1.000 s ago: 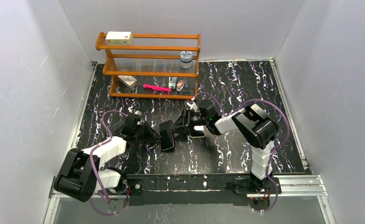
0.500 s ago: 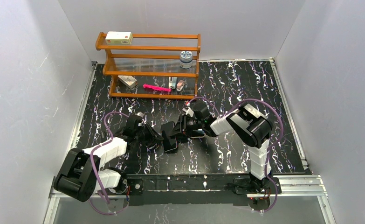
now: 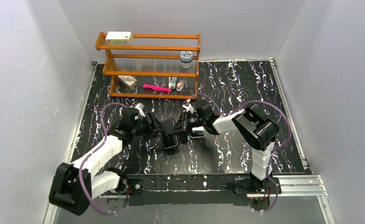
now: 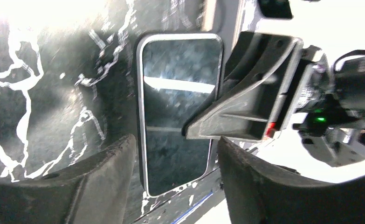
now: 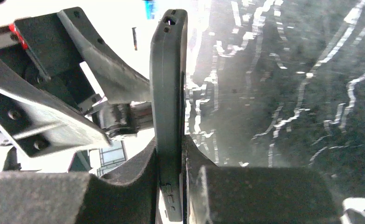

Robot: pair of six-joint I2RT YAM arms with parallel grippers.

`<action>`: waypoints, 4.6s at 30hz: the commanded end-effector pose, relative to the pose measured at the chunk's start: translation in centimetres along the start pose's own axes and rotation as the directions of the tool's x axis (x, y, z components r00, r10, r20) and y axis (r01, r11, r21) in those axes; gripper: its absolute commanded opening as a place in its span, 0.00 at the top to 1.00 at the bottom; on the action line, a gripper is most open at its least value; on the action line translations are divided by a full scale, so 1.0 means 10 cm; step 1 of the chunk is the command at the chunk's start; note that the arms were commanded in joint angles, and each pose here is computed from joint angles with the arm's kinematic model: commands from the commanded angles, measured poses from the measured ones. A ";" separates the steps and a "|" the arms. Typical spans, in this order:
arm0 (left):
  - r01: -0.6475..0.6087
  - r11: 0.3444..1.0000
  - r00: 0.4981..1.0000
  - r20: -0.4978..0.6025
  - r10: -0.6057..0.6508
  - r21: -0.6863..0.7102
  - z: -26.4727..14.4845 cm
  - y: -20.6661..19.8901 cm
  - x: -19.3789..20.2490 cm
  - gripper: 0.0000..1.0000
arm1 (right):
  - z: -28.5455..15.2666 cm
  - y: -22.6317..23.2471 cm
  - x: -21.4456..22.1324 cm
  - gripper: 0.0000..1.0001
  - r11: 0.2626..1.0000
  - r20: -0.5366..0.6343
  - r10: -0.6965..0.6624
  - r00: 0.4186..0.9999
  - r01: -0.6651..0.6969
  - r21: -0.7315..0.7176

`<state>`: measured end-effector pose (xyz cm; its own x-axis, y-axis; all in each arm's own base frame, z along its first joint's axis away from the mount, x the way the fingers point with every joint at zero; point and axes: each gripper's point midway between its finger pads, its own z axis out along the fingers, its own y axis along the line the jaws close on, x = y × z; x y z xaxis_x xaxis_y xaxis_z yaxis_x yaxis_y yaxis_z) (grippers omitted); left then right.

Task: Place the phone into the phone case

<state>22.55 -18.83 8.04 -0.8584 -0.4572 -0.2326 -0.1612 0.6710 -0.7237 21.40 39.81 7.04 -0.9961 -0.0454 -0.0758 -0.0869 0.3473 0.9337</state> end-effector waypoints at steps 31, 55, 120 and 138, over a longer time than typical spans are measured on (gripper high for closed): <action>-0.175 0.740 0.977 0.209 0.048 0.650 -1.22 -1.73 -0.33 0.26 | -1.27 1.90 0.39 0.89 0.702 0.110 -0.317 0.942 0.311 -0.640; -0.211 0.787 0.952 0.303 0.032 0.580 -1.14 -1.58 -0.46 1.00 | -1.12 1.84 0.42 0.58 0.711 0.042 -0.294 0.955 0.248 -0.658; -0.174 0.905 0.939 0.341 0.035 0.388 -1.03 -1.22 -0.53 1.00 | -1.06 1.90 0.43 0.78 0.709 0.054 -0.261 0.964 0.229 -0.667; -0.090 0.846 0.968 0.245 -0.049 0.525 -1.14 -1.27 -0.27 0.37 | -1.03 1.94 0.22 0.89 0.714 0.113 -0.185 0.976 0.213 -0.667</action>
<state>22.31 -19.12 25.32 -0.6814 -0.6167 -0.3942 0.1919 0.3692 -0.9093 17.92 37.71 24.63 -0.9899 -0.0831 -0.1145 -0.0933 -0.2250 0.9699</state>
